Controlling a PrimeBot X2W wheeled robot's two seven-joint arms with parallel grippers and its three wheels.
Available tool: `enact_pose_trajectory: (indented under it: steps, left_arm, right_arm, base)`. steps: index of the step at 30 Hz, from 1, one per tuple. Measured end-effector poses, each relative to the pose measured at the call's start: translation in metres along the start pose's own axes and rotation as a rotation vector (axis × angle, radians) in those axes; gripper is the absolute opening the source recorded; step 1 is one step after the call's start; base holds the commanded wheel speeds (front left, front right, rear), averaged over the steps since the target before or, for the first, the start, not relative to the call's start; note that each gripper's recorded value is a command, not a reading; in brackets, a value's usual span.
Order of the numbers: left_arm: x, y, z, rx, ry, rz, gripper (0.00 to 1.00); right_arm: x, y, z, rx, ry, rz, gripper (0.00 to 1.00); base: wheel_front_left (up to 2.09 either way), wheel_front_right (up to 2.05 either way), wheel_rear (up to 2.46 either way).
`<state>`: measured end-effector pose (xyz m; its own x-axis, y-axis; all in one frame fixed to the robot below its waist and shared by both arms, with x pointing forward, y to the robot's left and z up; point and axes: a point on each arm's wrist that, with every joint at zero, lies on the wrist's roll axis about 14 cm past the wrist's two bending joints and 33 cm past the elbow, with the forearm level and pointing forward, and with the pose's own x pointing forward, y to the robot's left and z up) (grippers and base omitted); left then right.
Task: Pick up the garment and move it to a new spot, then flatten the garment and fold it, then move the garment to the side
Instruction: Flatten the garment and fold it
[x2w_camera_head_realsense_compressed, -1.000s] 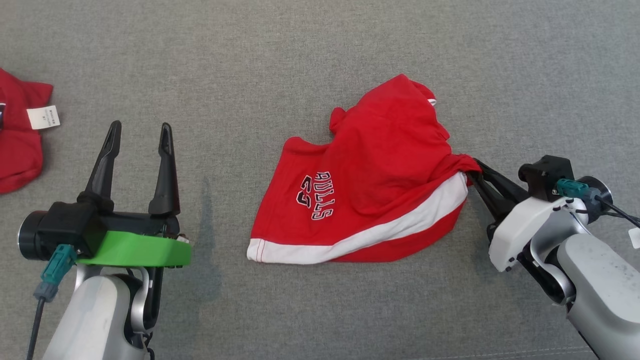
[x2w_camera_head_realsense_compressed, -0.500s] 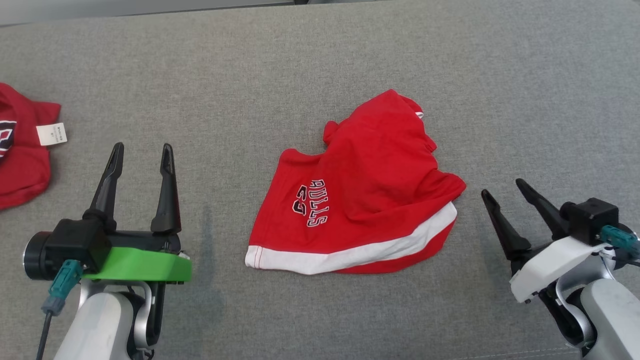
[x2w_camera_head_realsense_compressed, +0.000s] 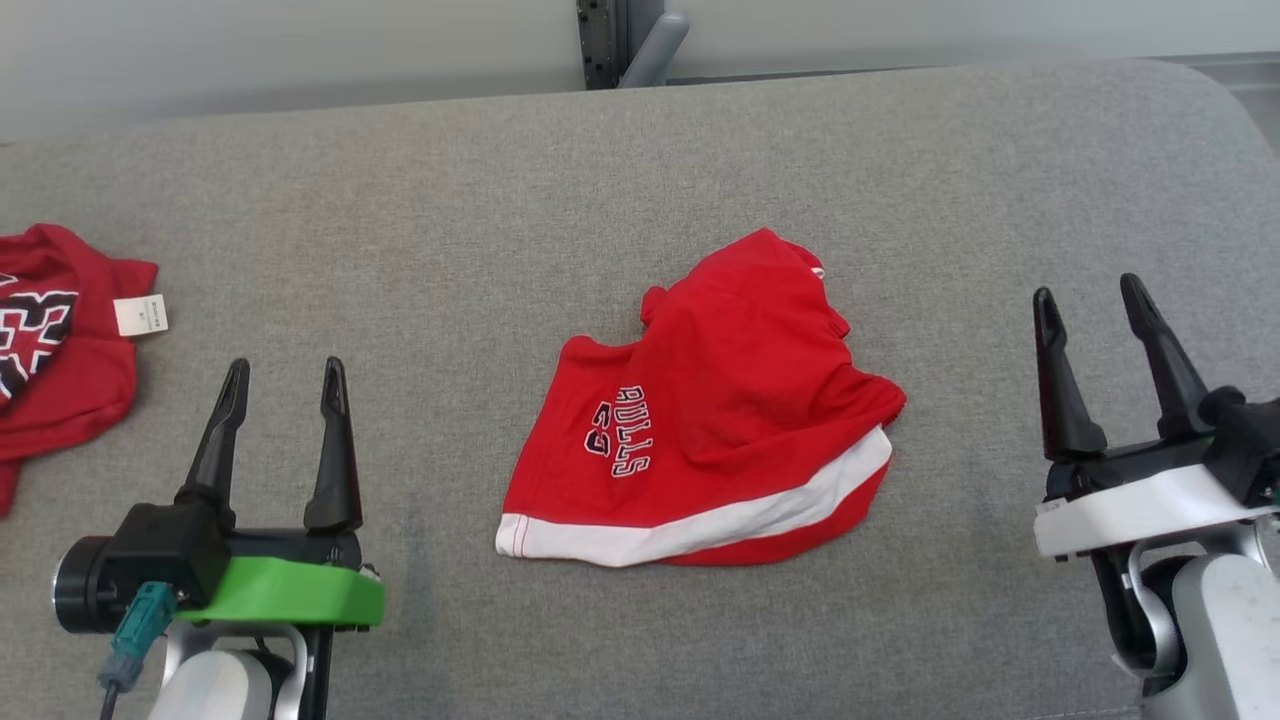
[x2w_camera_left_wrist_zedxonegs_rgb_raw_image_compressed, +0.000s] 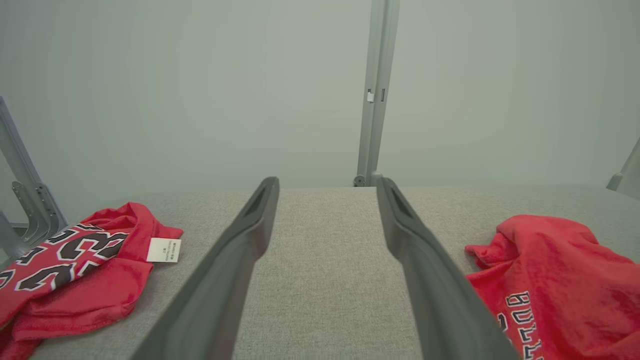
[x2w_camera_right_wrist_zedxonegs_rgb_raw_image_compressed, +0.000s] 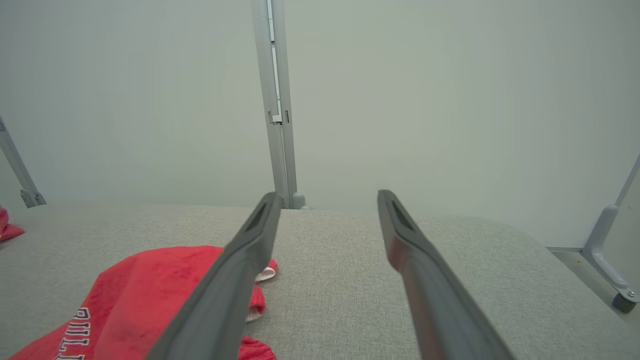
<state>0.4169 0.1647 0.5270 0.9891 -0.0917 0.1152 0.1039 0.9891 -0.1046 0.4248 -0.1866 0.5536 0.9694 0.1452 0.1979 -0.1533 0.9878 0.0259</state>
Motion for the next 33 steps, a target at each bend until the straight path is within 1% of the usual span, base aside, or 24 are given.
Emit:
enact_pose_trajectory:
  steps: [6,10,27,30,33]
  left_arm:
    - [-0.013,-0.001,0.005,0.003,-0.001,0.003,1.0]
    - [-0.014,-0.004,0.007,0.003,-0.003,-0.002,1.0]
    - [-0.015,-0.003,0.005,-0.003,0.009,-0.001,1.0]
    - [-0.013,-0.016,-0.005,-0.023,0.042,-0.049,1.0]
    - [-0.013,-0.035,-0.031,-0.058,0.14,-0.115,1.0]
  right_arm:
    - [-0.015,0.014,0.003,0.033,-0.005,-0.001,1.0]
    - [-0.021,0.018,0.0,0.05,0.008,-0.002,1.0]
    - [-0.018,0.02,-0.006,0.056,0.027,0.005,1.0]
    - [-0.016,0.02,-0.009,0.058,0.037,0.008,1.0]
    - [-0.015,0.021,-0.016,0.062,0.059,0.009,1.0]
  base:
    - [0.0,0.0,0.0]
    - [0.0,0.0,0.0]
    - [0.0,0.0,0.0]
    - [0.0,0.0,0.0]
    - [0.0,0.0,0.0]
